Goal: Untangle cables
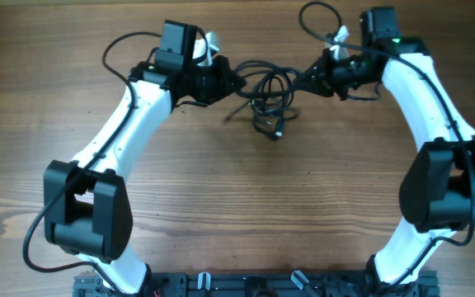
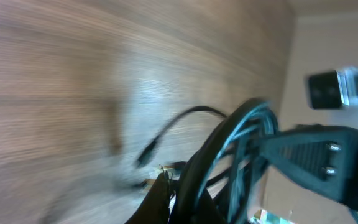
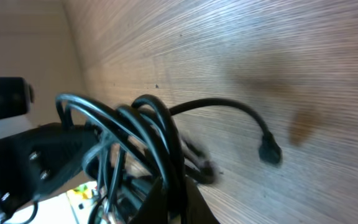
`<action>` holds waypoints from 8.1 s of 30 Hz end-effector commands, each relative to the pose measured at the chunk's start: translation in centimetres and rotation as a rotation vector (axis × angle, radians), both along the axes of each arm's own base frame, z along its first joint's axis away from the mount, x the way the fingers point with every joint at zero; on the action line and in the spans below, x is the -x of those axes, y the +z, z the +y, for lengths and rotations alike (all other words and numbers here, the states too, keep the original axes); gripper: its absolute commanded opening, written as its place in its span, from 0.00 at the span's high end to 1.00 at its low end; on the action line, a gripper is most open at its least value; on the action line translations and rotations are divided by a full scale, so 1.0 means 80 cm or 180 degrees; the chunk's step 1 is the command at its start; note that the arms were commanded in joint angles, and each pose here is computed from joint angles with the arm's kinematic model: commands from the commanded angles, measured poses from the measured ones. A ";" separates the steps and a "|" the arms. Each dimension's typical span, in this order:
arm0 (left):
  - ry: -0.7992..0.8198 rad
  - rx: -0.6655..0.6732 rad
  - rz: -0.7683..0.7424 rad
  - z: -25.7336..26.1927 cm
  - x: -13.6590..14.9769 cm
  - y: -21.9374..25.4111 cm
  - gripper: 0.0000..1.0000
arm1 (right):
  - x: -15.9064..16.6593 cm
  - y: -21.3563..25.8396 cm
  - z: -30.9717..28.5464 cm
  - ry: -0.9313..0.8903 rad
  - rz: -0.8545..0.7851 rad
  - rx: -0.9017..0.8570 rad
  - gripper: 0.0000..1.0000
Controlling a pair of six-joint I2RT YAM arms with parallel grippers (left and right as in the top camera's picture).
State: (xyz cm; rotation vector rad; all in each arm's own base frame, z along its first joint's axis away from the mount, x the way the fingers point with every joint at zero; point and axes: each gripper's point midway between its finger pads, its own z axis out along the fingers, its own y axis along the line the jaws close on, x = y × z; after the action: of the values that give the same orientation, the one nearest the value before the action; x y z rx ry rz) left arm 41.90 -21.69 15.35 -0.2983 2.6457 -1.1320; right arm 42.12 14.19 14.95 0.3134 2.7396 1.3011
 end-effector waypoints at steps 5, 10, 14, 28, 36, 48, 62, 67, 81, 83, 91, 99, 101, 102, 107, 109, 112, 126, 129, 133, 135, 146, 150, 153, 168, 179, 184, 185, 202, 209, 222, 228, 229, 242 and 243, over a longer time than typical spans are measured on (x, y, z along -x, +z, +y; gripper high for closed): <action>0.0567 -0.0987 0.0159 0.144 -0.005 -0.036 0.96 | -0.021 -0.035 -0.196 -0.1003 0.0004 0.1082 0.96; -0.0446 -0.0180 -0.0554 0.070 -0.005 0.012 0.96 | -0.023 -0.004 -0.141 -0.0249 -0.0614 0.0510 0.96; -0.1183 0.1008 -0.1177 0.016 0.011 0.096 0.96 | -0.014 0.063 -0.088 0.0373 -0.1401 -0.0225 0.88; -0.1965 0.2021 -0.1251 -0.018 0.069 0.158 0.96 | 0.034 0.107 0.026 0.0843 -0.1509 0.0317 0.43; -0.1991 0.2018 -0.1294 -0.020 0.069 0.159 0.96 | 0.036 0.014 0.037 0.0163 -0.0294 0.1091 0.44; -0.2152 0.2124 -0.1671 -0.018 0.052 0.243 0.96 | 0.013 -0.089 0.030 0.0032 0.0226 0.1297 0.55; -0.1862 0.1947 -0.2048 0.050 0.035 0.282 0.96 | -0.031 -0.072 -0.062 -0.0276 0.0097 0.0434 0.72; -0.1782 0.1956 -0.1966 0.057 0.032 0.269 0.96 | -0.037 -0.044 -0.104 -0.0311 -0.0158 -0.0078 0.88; -0.1971 0.2154 -0.1499 0.003 0.061 0.219 0.96 | -0.017 0.077 -0.074 0.0673 -0.1910 -0.0620 0.48; -0.1841 0.2322 -0.1072 -0.023 0.068 0.224 0.96 | -0.004 0.117 -0.056 0.0965 -0.2449 -0.0357 0.28; -0.1242 0.2669 0.0118 -0.043 0.061 0.235 0.96 | 0.032 0.158 0.049 0.1922 -0.3403 -0.0223 0.02; -0.1232 0.2693 0.0435 -0.053 0.070 0.235 0.96 | -0.005 0.147 0.080 0.1634 -0.3221 0.0262 0.20; -0.1296 0.2664 0.0568 -0.058 0.079 0.234 0.96 | -0.022 0.145 0.078 0.1420 -0.3130 0.0344 0.22; -0.1319 0.2647 0.0608 -0.058 0.082 0.234 0.96 | -0.026 0.144 0.079 0.1384 -0.3114 0.0324 0.23; -0.1380 0.2653 0.0503 -0.056 0.088 0.242 0.96 | -0.035 0.119 0.085 0.1358 -0.2931 0.0241 0.24; -0.1383 0.2654 0.0490 -0.056 0.089 0.244 0.96 | -0.037 0.108 0.087 0.1358 -0.2834 0.0198 0.26; -0.1386 0.2654 0.0486 -0.056 0.089 0.245 0.96 | -0.043 0.104 0.090 0.1286 -0.2759 0.0102 0.40; -0.1564 0.2394 -0.0425 -0.014 0.060 0.216 0.96 | -0.040 0.258 0.023 0.0636 -0.2887 -0.0963 0.95; -0.1499 0.2332 -0.0471 -0.002 0.045 0.190 0.96 | -0.030 0.285 -0.012 0.0482 -0.2847 -0.1026 0.95; -0.0759 0.2006 -0.0306 0.017 0.007 0.113 0.96 | 0.002 0.318 -0.050 0.0418 -0.2554 -0.1332 0.95; -0.0223 0.1418 -0.0037 0.035 -0.002 0.045 0.96 | 0.019 0.323 -0.059 0.0522 -0.2321 -0.1540 0.95; -0.1735 0.2316 -0.0541 0.000 0.076 0.117 0.96 | 0.004 0.247 -0.037 0.0276 -0.2152 -0.0888 0.95; -0.1758 0.2303 -0.0615 0.001 0.075 0.120 0.96 | 0.012 0.192 -0.005 0.0322 -0.1827 -0.0314 0.85; -0.1768 0.2299 -0.0640 0.001 0.075 0.121 0.96 | 0.022 0.149 0.012 0.0354 -0.1557 0.0258 0.80; -0.0822 0.2416 0.1066 -0.002 0.051 0.127 0.96 | 0.016 0.076 0.092 0.1227 -0.1905 0.0711 0.26; -0.0837 0.2425 0.1083 -0.001 0.052 0.127 0.96 | -0.016 -0.018 0.108 0.1019 -0.1412 0.1022 0.37; -0.0865 0.2431 0.1004 0.002 0.051 0.130 0.96 | -0.045 -0.032 0.103 0.0763 -0.1399 0.0969 0.96; -0.0833 0.2424 0.0941 0.007 0.047 0.130 0.96 | -0.047 -0.010 0.097 0.0726 -0.1494 0.0853 0.96; 0.0427 -0.0425 0.0792 0.156 0.054 -0.091 0.96 | 0.038 0.257 -0.057 0.0446 -0.2346 -0.0932 0.96; -0.0480 0.0655 0.0348 0.092 0.073 -0.032 0.96 | 0.014 0.240 -0.070 0.0134 -0.2216 -0.0577 0.96; -0.0727 0.2195 0.0405 0.058 0.061 0.075 0.96 | 0.084 0.153 0.105 0.1670 -0.2411 0.0474 0.56; -0.0821 0.2514 0.0670 0.057 0.073 0.095 0.96 | 0.107 0.093 0.175 0.2720 -0.2847 0.0714 0.47; -0.0821 0.2514 0.0670 0.057 0.073 0.095 0.96 | 0.104 0.088 0.178 0.2728 -0.2835 0.0709 0.48; -0.0811 0.2518 0.0697 0.057 0.073 0.095 0.96 | 0.121 0.054 0.210 0.3280 -0.3038 0.0086 0.51; -0.0811 0.2518 0.0695 0.057 0.073 0.095 0.96 | 0.120 0.052 0.210 0.3281 -0.3027 0.0085 0.54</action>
State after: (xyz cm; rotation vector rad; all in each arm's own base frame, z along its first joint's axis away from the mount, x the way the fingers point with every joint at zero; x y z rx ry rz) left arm 36.56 -17.01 21.55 -0.2718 2.3440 -2.2507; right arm 32.99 30.01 19.47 -1.4332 2.0335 0.9626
